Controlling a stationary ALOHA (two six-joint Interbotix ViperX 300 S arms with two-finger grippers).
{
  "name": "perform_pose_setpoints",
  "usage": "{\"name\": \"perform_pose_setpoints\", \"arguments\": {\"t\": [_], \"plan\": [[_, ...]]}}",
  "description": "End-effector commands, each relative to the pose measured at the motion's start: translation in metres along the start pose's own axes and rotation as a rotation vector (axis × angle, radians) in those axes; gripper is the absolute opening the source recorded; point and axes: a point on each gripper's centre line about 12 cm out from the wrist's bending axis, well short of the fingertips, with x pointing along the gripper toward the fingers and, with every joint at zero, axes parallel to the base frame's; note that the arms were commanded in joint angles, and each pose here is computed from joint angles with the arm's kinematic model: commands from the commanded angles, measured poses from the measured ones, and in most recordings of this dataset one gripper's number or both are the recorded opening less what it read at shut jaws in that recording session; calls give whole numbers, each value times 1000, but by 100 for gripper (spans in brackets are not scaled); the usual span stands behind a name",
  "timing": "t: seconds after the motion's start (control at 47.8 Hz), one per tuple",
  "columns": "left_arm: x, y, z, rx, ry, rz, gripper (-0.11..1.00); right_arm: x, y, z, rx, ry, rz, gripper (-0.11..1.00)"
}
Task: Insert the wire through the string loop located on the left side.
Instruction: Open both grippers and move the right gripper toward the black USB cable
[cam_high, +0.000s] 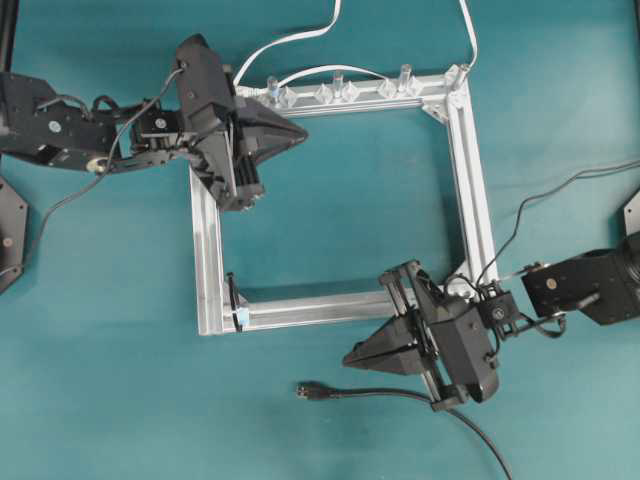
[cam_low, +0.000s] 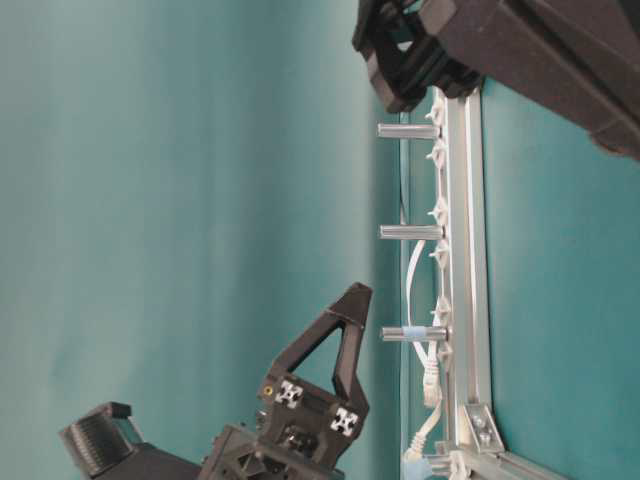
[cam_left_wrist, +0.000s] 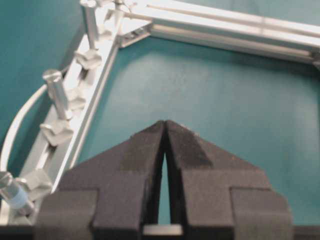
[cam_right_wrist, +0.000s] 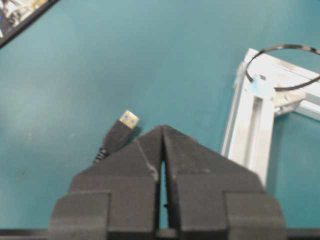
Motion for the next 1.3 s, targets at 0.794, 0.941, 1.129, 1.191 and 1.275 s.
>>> {"name": "perform_pose_setpoints", "arguments": {"t": [0.794, 0.941, 1.129, 1.191, 1.275], "plan": [[-17, -12, 25, 22, 20, -34, 70, -3, -2, 16, 15, -45, -18, 85], [-17, -15, 19, 27, 60, -41, 91, -3, -2, 16, 18, -42, -20, 85], [-17, -17, 19, 33, 60, -47, 91, -3, -2, 16, 18, -42, -20, 85], [-17, -17, 19, 33, 60, -47, 91, -3, -2, 16, 18, -43, -20, 85], [-17, -17, 19, 30, 60, -46, 91, -3, -2, 17, 17, -43, -20, 85]]}}
